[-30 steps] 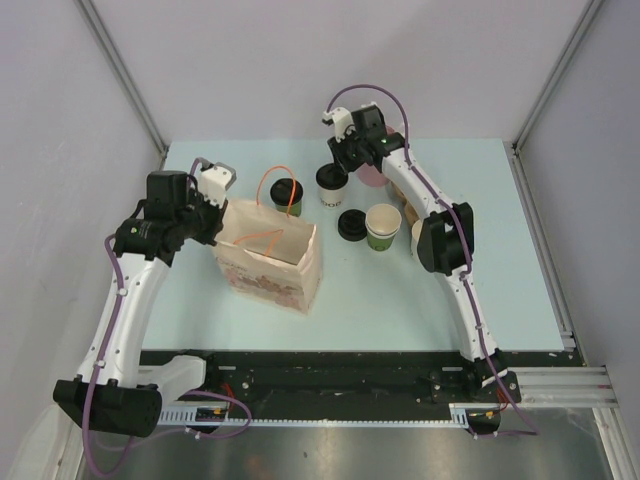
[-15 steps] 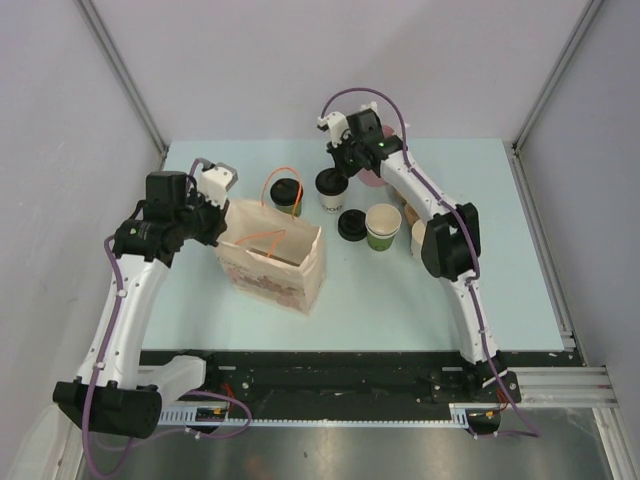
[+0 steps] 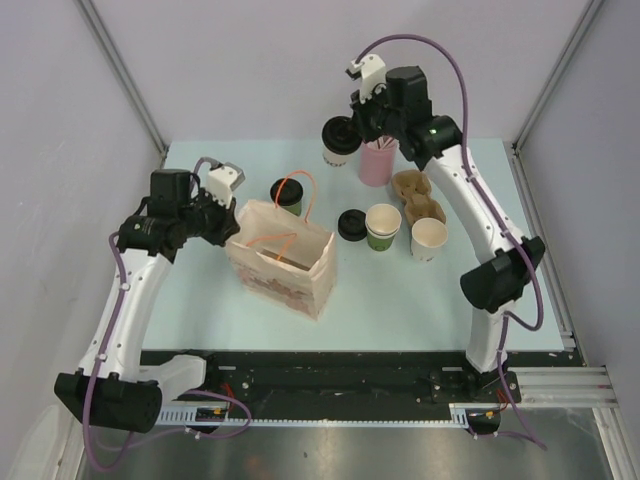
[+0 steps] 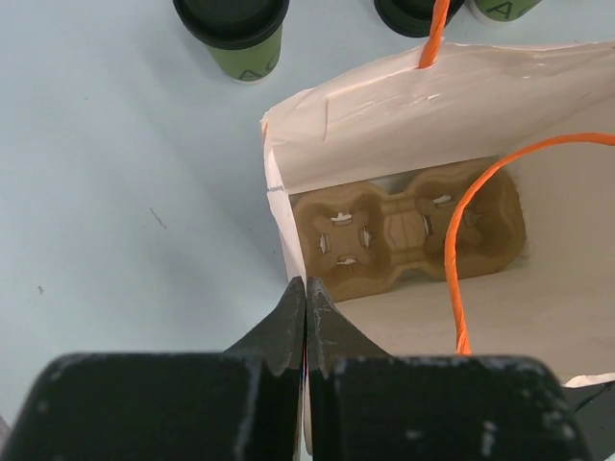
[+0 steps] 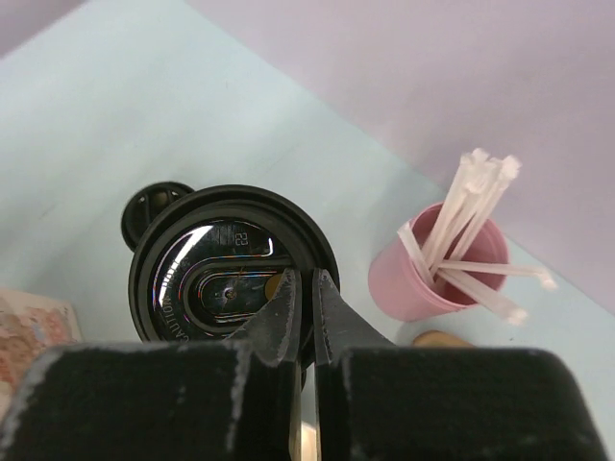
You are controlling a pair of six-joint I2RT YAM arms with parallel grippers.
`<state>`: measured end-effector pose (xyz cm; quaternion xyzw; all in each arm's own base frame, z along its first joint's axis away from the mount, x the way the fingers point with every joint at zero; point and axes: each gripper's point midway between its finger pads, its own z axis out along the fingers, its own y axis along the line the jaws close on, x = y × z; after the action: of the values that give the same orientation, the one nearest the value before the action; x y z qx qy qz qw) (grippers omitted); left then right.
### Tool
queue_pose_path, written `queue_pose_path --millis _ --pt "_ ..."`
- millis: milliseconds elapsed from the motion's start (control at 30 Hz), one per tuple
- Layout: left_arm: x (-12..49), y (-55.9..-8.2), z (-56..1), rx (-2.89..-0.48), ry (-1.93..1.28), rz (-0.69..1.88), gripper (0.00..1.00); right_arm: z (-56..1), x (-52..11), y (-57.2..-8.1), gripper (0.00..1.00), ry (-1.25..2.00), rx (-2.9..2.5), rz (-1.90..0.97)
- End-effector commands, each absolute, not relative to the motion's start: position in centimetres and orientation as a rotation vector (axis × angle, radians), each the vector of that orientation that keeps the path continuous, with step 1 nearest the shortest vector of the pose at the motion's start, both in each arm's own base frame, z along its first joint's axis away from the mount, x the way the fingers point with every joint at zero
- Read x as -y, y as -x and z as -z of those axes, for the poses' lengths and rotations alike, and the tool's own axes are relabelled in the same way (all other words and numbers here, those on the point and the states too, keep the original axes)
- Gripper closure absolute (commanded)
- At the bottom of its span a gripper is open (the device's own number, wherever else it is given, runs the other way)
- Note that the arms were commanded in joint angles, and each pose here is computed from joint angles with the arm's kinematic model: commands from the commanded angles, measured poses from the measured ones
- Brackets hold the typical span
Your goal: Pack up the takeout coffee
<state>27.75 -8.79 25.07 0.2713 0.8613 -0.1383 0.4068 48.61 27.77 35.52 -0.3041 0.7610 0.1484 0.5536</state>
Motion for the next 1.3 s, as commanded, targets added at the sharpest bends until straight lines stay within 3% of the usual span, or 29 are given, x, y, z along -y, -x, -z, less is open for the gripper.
queue_pose_path --millis 0,200,367,600,1267 --pt "10.9 -28.0 -26.5 -2.094 -0.755 0.421 1.00 -43.3 -26.8 -43.8 1.00 0.655 -1.685 -0.345" --pt "12.1 -28.4 -26.8 -2.075 -0.794 0.443 1.00 -49.2 -27.1 -37.1 1.00 0.680 -1.561 -0.391" --pt "12.6 -28.4 -27.5 -2.052 -0.809 0.445 0.99 -50.4 -29.7 -31.6 1.00 0.784 -1.516 -0.459" --pt "12.6 -28.1 -28.3 -2.021 -0.818 0.425 1.00 -43.9 -34.1 -26.4 1.00 1.007 -1.678 -0.556" --pt "12.6 -27.7 -28.6 -2.001 -0.832 0.420 1.00 -30.0 -36.3 -24.9 1.00 1.106 -1.939 -0.472"
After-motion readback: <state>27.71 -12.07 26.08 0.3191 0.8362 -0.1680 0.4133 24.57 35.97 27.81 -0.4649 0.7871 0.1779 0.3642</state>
